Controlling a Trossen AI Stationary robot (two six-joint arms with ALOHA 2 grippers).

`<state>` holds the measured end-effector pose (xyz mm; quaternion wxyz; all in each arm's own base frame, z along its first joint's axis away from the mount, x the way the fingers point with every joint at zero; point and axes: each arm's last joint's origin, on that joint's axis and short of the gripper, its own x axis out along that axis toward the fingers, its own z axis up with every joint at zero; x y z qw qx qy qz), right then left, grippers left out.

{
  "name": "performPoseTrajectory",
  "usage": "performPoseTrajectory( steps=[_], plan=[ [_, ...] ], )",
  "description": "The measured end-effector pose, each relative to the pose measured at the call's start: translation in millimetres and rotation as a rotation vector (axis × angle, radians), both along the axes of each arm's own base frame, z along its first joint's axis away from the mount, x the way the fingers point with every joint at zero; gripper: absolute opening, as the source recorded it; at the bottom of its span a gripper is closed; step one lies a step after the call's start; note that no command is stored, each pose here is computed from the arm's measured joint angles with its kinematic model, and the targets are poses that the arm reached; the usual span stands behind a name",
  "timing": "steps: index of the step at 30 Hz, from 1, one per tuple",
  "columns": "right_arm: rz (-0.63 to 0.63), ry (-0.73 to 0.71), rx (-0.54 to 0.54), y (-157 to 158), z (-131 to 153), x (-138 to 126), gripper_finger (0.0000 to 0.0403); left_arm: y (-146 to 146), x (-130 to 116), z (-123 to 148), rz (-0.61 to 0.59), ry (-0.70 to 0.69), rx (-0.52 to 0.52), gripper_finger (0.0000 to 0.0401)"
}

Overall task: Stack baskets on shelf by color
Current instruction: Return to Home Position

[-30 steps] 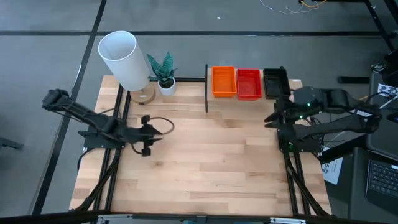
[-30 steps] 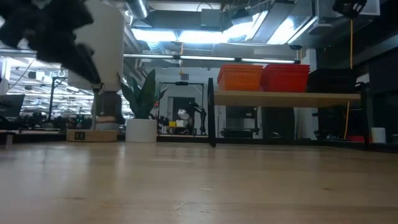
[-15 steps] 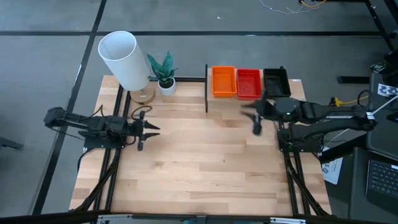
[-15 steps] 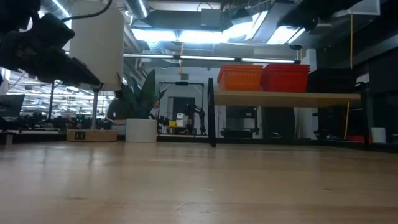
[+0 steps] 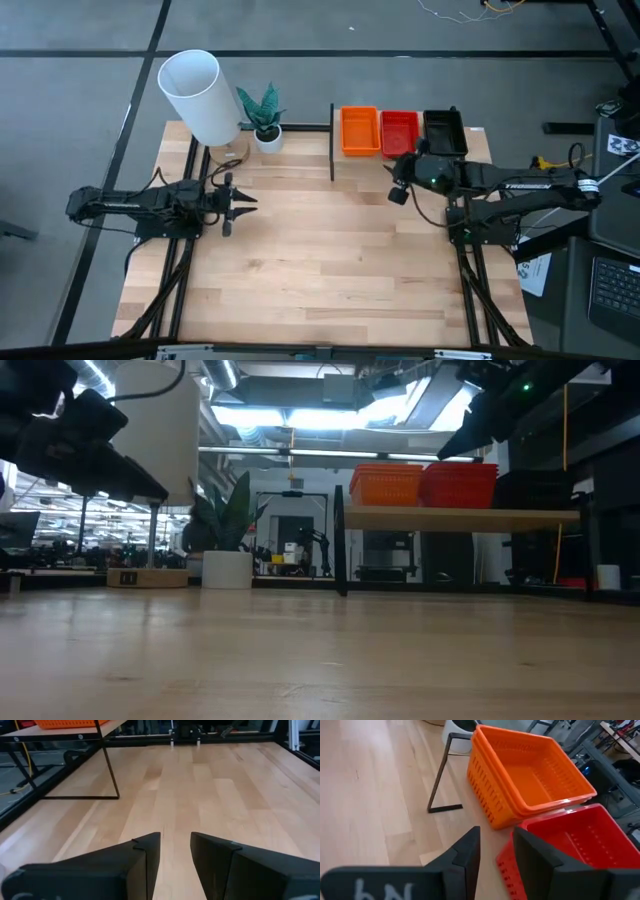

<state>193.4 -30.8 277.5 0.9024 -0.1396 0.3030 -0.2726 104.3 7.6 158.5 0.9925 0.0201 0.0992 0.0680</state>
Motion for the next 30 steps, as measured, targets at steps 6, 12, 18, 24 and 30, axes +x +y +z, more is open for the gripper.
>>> performPoseTrajectory(
  steps=[6, 12, 18, 24, 30],
  plan=[
    [-0.058, 0.025, -0.034, -2, -1, -3, 0.0116, 2, 0, 0, 0.015, 0.002, -0.002, 0.0101],
    [-0.160, 0.070, -0.059, -3, -5, -8, 0.0116, 3, 0, 0, 0.008, 0.008, 0.021, 0.0101],
    [-0.172, 0.070, -0.065, -4, -5, -9, 0.0116, 2, 0, -1, -0.034, 0.008, -0.023, 0.0101],
    [-0.121, 0.013, -0.031, -2, -2, -4, 0.0116, 2, 0, -1, -0.021, 0.008, -0.022, 0.0101],
    [-0.048, -0.088, 0.002, 3, 7, 1, 0.0116, 3, 0, -1, -0.008, 0.005, -0.045, 0.0101]
  ],
)
